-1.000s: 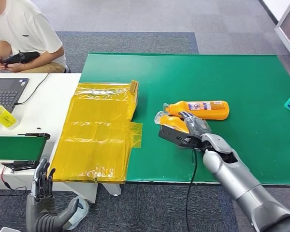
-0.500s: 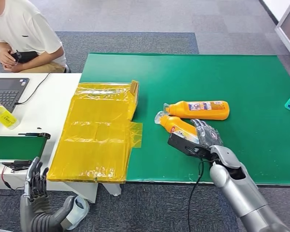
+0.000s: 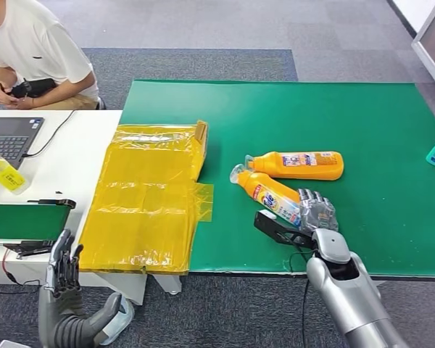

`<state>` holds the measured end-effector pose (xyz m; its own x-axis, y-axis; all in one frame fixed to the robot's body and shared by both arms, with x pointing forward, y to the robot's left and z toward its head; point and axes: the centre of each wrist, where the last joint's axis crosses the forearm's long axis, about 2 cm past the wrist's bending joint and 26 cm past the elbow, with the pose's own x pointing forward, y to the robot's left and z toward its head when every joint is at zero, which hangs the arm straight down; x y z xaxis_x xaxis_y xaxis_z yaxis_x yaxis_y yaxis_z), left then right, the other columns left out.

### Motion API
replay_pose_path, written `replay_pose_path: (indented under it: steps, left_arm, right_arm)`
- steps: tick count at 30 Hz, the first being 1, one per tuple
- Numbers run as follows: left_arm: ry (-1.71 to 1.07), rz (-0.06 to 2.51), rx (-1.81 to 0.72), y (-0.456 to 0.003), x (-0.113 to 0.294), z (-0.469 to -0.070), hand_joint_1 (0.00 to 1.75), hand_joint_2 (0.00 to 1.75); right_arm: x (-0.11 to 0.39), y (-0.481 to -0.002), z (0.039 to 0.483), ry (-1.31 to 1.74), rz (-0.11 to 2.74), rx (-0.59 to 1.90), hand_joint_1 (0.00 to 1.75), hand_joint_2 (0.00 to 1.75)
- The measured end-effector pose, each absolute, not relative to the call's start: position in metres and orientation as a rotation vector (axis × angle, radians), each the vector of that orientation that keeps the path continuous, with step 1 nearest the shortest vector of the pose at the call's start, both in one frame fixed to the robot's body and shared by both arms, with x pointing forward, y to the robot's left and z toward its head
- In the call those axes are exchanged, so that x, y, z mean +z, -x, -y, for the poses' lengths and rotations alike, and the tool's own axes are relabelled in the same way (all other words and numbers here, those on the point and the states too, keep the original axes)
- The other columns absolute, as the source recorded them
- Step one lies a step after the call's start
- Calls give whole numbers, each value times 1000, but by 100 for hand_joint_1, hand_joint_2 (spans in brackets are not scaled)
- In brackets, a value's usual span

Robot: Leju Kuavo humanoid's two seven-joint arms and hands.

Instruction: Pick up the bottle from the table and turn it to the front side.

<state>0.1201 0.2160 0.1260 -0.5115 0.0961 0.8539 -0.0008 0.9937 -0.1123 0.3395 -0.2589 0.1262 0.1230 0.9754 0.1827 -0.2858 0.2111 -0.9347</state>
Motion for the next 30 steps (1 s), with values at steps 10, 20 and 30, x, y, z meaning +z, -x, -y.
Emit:
replay_pose_path:
  steps: [10,20,30]
  left_arm:
    - [119,2120,96,-124,129,-210,0,175]
    - [135,2117,104,-125,130,-210,0,175]
    - [135,2110,114,-125,130,-210,0,175]
  right_arm:
    - [113,-347,260,839,973,1075,0,175]
    - [111,-349,260,818,983,1081,175,175]
    - [109,-346,254,792,1040,1086,175,175]
